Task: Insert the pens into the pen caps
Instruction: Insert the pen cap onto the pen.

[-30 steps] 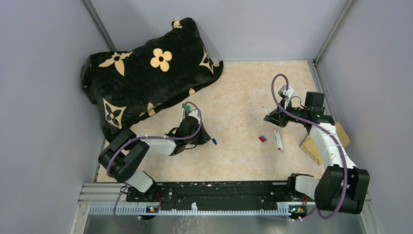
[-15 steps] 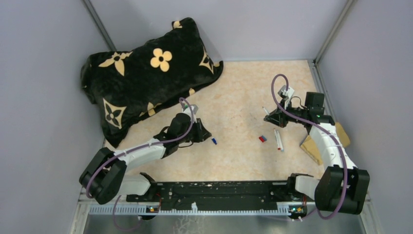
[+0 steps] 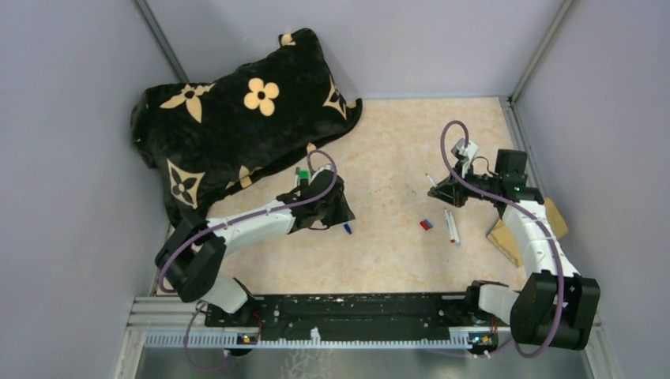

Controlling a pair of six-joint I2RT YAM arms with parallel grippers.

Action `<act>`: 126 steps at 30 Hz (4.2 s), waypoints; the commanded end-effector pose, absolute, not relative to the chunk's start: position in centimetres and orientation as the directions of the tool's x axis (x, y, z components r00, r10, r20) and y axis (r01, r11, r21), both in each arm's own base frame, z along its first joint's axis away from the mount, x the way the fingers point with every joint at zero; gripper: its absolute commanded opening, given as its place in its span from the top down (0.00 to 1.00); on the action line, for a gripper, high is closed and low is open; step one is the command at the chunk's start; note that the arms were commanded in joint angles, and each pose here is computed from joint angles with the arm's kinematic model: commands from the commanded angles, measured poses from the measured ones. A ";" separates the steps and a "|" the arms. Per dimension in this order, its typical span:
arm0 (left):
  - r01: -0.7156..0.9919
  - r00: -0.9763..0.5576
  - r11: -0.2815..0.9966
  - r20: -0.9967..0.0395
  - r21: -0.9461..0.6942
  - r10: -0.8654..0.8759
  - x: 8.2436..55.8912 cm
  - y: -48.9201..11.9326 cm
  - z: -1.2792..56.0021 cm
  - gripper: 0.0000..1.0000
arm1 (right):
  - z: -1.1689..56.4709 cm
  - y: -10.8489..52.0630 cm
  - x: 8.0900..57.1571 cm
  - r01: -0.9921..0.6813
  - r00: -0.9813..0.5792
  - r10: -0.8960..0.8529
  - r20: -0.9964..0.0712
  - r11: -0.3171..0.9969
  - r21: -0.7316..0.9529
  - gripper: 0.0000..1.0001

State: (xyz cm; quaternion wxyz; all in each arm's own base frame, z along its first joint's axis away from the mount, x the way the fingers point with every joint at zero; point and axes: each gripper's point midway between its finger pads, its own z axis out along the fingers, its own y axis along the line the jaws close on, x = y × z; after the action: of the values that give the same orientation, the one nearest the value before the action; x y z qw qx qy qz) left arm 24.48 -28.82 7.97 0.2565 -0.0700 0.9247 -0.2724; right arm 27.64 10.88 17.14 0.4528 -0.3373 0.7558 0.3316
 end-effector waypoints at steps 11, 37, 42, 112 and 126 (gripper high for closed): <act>-0.160 -0.886 0.949 -0.384 -0.272 -0.259 25.0 -28.6 3.5 0.60 | 19.2 11.4 27.4 -0.846 -0.281 -0.212 -0.936 0.515 0.138 1.00; 0.174 -0.922 0.982 -0.339 0.068 0.187 22.0 -24.5 -0.5 0.88 | 19.8 11.6 27.0 -0.857 -0.265 -0.213 -0.940 0.499 0.129 1.00; 0.259 -0.910 0.963 -0.316 0.073 0.269 20.8 -23.7 -0.2 0.86 | 20.0 11.6 26.9 -0.859 -0.260 -0.212 -0.942 0.497 0.126 1.00; 0.732 -0.410 0.087 -0.539 -0.675 -0.735 23.9 -36.1 33.2 1.00 | 22.4 20.7 20.4 -0.941 -0.338 -0.068 -0.939 0.042 0.336 1.00; 0.727 -0.407 0.103 -0.547 -0.679 -0.732 24.0 -37.2 32.4 1.00 | 22.6 21.4 20.3 -0.938 -0.345 -0.068 -0.936 0.037 0.344 1.00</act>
State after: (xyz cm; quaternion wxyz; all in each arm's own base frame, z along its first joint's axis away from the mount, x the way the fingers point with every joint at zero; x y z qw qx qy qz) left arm 24.14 -37.21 30.17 0.5282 0.0007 0.5406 -0.6548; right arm 20.25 21.01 22.38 0.3860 -0.4068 0.6142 0.5552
